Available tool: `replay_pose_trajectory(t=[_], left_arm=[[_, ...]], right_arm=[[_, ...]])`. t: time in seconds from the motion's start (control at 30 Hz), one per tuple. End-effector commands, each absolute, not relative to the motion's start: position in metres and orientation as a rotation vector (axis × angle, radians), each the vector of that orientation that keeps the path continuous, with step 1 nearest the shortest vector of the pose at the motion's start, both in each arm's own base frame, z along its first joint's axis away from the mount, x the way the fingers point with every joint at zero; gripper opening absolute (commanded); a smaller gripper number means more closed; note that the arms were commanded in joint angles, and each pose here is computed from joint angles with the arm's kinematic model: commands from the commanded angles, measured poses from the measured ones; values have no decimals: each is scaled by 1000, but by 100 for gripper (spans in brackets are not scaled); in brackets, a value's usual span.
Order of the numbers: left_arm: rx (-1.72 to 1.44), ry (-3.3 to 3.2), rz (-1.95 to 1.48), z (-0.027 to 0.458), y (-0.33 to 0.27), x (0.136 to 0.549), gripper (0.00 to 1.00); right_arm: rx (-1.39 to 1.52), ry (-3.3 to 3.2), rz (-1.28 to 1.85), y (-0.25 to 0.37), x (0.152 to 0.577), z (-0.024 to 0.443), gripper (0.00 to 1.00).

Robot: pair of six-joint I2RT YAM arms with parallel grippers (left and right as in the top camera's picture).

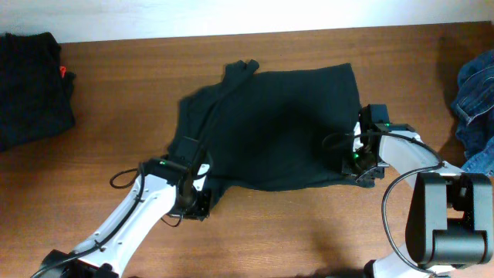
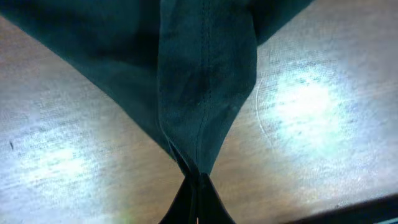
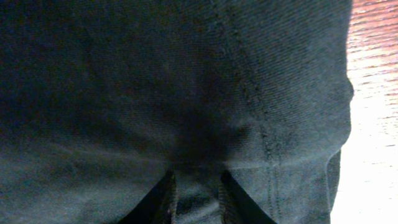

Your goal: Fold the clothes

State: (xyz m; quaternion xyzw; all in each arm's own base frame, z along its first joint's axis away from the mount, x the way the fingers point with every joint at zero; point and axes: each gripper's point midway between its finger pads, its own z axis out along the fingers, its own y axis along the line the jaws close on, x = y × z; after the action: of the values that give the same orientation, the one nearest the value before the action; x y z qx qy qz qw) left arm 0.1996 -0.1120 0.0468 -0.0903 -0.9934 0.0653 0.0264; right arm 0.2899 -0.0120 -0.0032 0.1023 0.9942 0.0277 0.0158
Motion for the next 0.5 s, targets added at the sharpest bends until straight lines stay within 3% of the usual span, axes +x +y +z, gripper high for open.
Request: replay_pose_trajectory(t=[0.0,0.47], left_arm=[[-315,-3070,178,52,-110,198,0],[-299,-2987,87,53,-96,177,0]], right_arm=[[331,3121,150,-4,281,-12,27],[331,3121,150,-4,281,-12,28]])
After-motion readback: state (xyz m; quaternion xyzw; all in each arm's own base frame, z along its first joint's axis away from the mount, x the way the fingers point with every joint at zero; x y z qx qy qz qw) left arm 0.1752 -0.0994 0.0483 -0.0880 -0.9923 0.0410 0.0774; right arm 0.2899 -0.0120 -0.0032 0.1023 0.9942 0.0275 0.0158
